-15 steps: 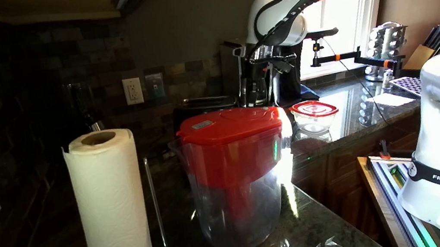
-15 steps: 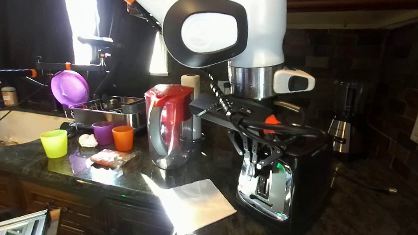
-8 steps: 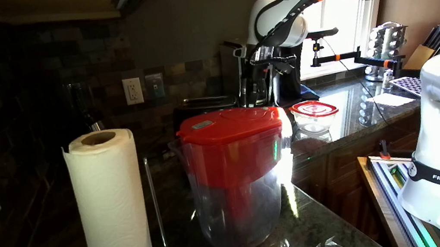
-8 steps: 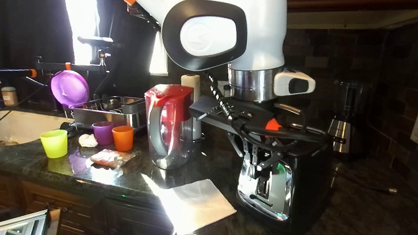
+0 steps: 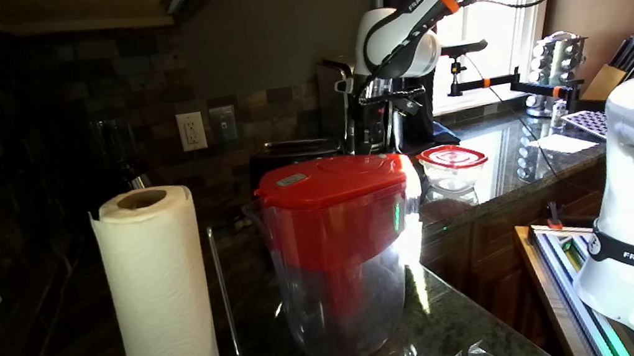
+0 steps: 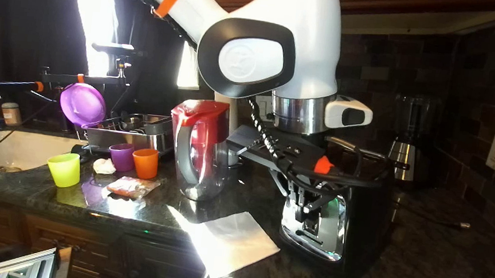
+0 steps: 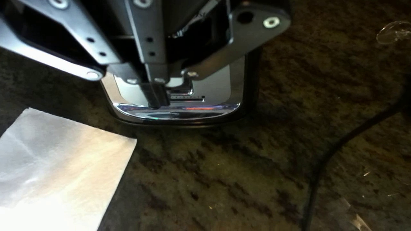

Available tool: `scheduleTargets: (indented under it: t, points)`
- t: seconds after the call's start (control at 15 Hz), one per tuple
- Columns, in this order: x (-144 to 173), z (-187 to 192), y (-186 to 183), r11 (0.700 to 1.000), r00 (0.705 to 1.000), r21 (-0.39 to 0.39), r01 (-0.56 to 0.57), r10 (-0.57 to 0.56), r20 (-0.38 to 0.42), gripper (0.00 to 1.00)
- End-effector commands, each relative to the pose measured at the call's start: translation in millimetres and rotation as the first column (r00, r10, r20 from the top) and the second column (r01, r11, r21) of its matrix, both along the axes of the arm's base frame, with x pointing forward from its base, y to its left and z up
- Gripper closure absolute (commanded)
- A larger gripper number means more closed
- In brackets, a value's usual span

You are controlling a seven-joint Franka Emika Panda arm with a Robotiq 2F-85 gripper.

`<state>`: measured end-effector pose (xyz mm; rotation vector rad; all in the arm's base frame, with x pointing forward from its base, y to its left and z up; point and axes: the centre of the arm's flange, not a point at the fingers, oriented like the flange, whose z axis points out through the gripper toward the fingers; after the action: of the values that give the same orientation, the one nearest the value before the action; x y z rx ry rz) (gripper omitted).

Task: Push down the toaster lever

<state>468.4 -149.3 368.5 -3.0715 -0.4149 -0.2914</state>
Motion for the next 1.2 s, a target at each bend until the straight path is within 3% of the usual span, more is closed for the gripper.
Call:
scheduleTargets:
  t: [0.0,1.13]
  points:
    - [14.8,-19.9,-2.3,1.0,0.999,-0.01,-0.008,0.008,0.04,1.0]
    - [21.7,-47.2,-5.3,1.0,1.0,-0.021,-0.015,0.015,0.008,1.0]
